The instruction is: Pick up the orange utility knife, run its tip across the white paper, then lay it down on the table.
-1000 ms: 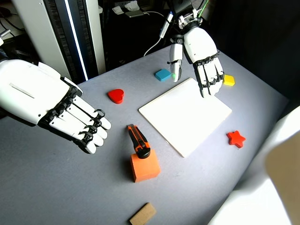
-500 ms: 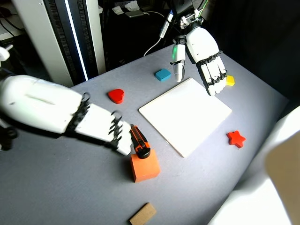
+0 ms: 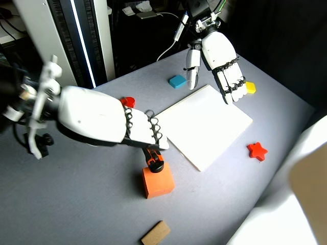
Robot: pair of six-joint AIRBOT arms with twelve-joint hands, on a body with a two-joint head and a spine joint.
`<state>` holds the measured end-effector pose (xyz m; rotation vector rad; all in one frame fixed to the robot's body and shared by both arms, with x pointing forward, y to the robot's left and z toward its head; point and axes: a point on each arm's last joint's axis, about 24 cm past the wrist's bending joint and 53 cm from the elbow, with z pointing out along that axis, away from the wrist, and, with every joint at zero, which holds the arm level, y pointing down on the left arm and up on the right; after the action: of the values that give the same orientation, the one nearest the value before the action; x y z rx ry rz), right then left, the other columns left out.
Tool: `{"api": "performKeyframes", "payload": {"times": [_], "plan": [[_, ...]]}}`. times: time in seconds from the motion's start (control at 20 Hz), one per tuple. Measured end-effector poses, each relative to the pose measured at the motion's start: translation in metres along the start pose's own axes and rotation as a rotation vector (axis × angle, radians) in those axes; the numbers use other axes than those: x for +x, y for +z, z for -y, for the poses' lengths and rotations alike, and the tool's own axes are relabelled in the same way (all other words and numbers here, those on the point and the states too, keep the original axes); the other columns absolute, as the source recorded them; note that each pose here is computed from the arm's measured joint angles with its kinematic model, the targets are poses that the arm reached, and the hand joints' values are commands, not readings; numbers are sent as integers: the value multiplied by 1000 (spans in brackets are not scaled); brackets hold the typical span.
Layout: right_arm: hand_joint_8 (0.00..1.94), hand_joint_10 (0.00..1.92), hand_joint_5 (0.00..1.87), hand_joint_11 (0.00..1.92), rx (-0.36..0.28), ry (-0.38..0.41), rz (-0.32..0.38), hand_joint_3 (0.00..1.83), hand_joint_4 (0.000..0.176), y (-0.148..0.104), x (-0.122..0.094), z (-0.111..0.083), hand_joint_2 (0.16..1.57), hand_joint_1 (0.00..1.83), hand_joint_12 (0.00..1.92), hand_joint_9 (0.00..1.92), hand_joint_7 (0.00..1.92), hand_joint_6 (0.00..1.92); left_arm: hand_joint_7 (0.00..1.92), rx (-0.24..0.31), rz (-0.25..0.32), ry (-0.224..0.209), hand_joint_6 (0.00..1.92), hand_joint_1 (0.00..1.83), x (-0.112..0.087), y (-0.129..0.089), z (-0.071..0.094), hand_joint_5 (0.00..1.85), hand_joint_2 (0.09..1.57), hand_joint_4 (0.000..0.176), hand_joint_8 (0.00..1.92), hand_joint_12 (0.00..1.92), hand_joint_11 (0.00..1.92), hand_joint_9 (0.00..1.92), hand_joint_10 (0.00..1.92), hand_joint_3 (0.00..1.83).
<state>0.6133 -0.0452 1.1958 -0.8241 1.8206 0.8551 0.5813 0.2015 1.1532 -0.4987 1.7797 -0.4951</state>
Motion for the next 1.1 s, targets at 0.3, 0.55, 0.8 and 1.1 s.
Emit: {"api": "performKeyframes", "payload": {"times": [0.3,0.55,0.8,1.1], "plan": [[0,0,0,0,38,-43,-60,0,0,26,17,9,999,1042,0,0,0,0,0,11,-19,-7,0,0,10,1,5,0,1185,0,0,0,0,0,0,0],[0,0,0,0,2,-63,-87,0,0,45,29,-4,1006,1059,0,0,0,0,0,7,-14,-4,0,0,7,3,3,0,1193,0,0,11,22,0,0,0],[0,0,0,0,-18,-97,-94,0,0,63,32,-9,1021,1031,0,0,0,0,0,8,-20,-2,0,0,11,3,3,0,1195,0,0,0,1,0,0,0],[0,0,0,0,-11,-122,-119,0,0,81,46,-4,996,1070,0,0,0,0,0,6,-29,-7,0,0,14,3,3,0,1195,0,0,0,0,0,0,0]]}}
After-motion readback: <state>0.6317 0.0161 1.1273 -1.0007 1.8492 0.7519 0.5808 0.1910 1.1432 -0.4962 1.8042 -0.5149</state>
